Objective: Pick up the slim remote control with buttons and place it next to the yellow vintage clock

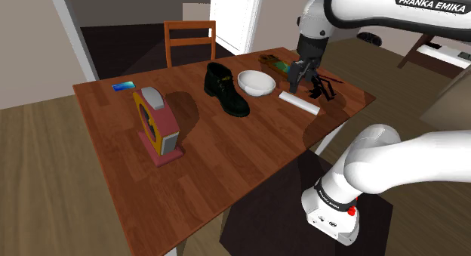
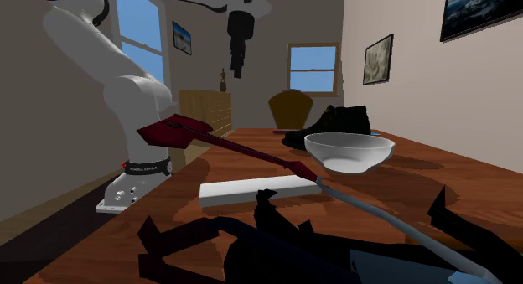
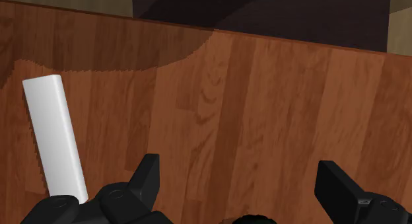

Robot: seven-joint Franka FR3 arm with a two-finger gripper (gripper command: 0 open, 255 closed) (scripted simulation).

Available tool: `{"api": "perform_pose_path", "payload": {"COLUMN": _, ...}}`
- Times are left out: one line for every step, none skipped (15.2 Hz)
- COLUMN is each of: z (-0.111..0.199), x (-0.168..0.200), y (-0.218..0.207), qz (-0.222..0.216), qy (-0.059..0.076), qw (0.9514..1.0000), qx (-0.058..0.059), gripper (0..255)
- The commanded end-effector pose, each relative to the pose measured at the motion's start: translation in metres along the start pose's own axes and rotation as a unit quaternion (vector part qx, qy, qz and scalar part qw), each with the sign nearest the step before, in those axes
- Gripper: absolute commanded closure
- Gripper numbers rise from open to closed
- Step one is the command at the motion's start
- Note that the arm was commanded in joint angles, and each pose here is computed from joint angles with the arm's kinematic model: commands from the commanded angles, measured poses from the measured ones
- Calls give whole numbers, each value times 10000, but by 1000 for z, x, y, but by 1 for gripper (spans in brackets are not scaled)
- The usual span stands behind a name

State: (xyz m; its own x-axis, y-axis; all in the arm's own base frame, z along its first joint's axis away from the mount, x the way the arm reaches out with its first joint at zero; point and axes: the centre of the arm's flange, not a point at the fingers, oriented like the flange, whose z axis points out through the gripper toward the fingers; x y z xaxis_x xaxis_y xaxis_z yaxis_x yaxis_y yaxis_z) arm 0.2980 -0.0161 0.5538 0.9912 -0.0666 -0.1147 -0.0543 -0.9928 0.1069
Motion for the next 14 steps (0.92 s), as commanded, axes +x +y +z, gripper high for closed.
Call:
{"api": "perform_pose_path", "payload": {"z": 0, "x": 0, "y": 0, "qz": 0, "qy": 0, "qw": 10000, "qx": 0, "gripper": 0}}
{"api": "perform_pose_path", "payload": {"z": 8, "x": 2, "y": 11, "qz": -6, "qy": 22, "qw": 10000, "qx": 24, "gripper": 0}}
{"api": "perform_pose_path", "payload": {"z": 15, "x": 4, "y": 22, "qz": -11, "qy": 44, "qw": 10000, "qx": 48, "gripper": 0}}
{"api": "perform_pose_path", "payload": {"z": 23, "x": 7, "y": 33, "qz": -17, "qy": 66, "qw": 10000, "qx": 71, "gripper": 0}}
{"api": "perform_pose_path", "payload": {"z": 30, "x": 9, "y": 45, "qz": -22, "qy": 88, "qw": 9999, "qx": 95, "gripper": 0}}
{"api": "perform_pose_path", "payload": {"z": 38, "x": 12, "y": 56, "qz": -28, "qy": 110, "qw": 9999, "qx": 119, "gripper": 0}}
{"api": "perform_pose_path", "payload": {"z": 46, "x": 14, "y": 67, "qz": -34, "qy": 131, "qw": 9998, "qx": 143, "gripper": 0}}
{"api": "perform_pose_path", "payload": {"z": 53, "x": 17, "y": 78, "qz": -39, "qy": 153, "qw": 9997, "qx": 166, "gripper": 0}}
{"api": "perform_pose_path", "payload": {"z": 61, "x": 19, "y": 89, "qz": -45, "qy": 175, "qw": 9997, "qx": 190, "gripper": 0}}
{"api": "perform_pose_path", "payload": {"z": 69, "x": 22, "y": 99, "qz": -50, "qy": 197, "qw": 9996, "qx": 214, "gripper": 0}}
{"api": "perform_pose_path", "payload": {"z": 77, "x": 24, "y": 110, "qz": -56, "qy": 219, "qw": 9995, "qx": 238, "gripper": 0}}
{"api": "perform_pose_path", "payload": {"z": 85, "x": 27, "y": 121, "qz": -61, "qy": 241, "qw": 9993, "qx": 261, "gripper": 0}}
{"api": "perform_pose_path", "payload": {"z": 93, "x": 30, "y": 132, "qz": -67, "qy": 263, "qw": 9992, "qx": 285, "gripper": 0}}
{"api": "perform_pose_path", "payload": {"z": 101, "x": 33, "y": 143, "qz": -73, "qy": 285, "qw": 9991, "qx": 309, "gripper": 0}}
